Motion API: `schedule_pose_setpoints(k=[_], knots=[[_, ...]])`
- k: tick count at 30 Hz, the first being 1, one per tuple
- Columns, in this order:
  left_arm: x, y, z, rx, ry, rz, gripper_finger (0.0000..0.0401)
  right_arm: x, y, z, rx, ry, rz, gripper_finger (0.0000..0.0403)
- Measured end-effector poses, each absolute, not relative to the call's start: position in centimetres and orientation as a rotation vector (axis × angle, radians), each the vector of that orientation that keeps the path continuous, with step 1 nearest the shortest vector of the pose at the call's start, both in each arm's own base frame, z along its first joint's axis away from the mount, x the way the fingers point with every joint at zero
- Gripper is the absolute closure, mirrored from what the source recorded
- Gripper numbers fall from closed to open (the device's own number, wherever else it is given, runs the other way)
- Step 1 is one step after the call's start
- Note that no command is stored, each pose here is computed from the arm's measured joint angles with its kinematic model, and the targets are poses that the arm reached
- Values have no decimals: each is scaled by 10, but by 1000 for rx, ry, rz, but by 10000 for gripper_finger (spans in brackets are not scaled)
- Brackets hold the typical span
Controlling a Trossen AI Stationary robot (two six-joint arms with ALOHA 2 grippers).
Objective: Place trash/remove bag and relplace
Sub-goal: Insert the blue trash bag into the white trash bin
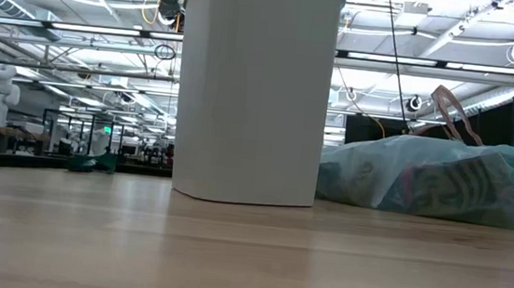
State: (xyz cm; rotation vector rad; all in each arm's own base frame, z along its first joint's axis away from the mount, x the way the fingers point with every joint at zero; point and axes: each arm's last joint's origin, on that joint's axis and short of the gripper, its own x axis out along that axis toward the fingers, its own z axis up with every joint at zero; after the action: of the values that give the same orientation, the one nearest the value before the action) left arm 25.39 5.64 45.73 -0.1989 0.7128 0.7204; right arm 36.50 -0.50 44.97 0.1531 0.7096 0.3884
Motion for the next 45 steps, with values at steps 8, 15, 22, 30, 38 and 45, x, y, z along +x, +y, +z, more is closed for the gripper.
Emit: schedule_pose_setpoints(k=[8, 15, 22, 30, 38, 45], knots=[[249, 55, 455, -208, 761, 703, 399, 356, 4, 452, 171, 741, 466, 403], [256, 56, 449, -216, 758, 707, 400, 353, 4, 448, 180, 789, 481, 403], [271, 53, 414, -195, 820, 740, 400, 358, 4, 434, 166, 847, 467, 403], [273, 54, 409, -184, 816, 758, 401, 368, 8, 410, 190, 897, 476, 403], [265, 59, 408, -132, 868, 800, 401, 367, 13, 414, 178, 866, 514, 403], [263, 70, 408, -94, 882, 835, 401, 379, 30, 404, 150, 875, 514, 403]])
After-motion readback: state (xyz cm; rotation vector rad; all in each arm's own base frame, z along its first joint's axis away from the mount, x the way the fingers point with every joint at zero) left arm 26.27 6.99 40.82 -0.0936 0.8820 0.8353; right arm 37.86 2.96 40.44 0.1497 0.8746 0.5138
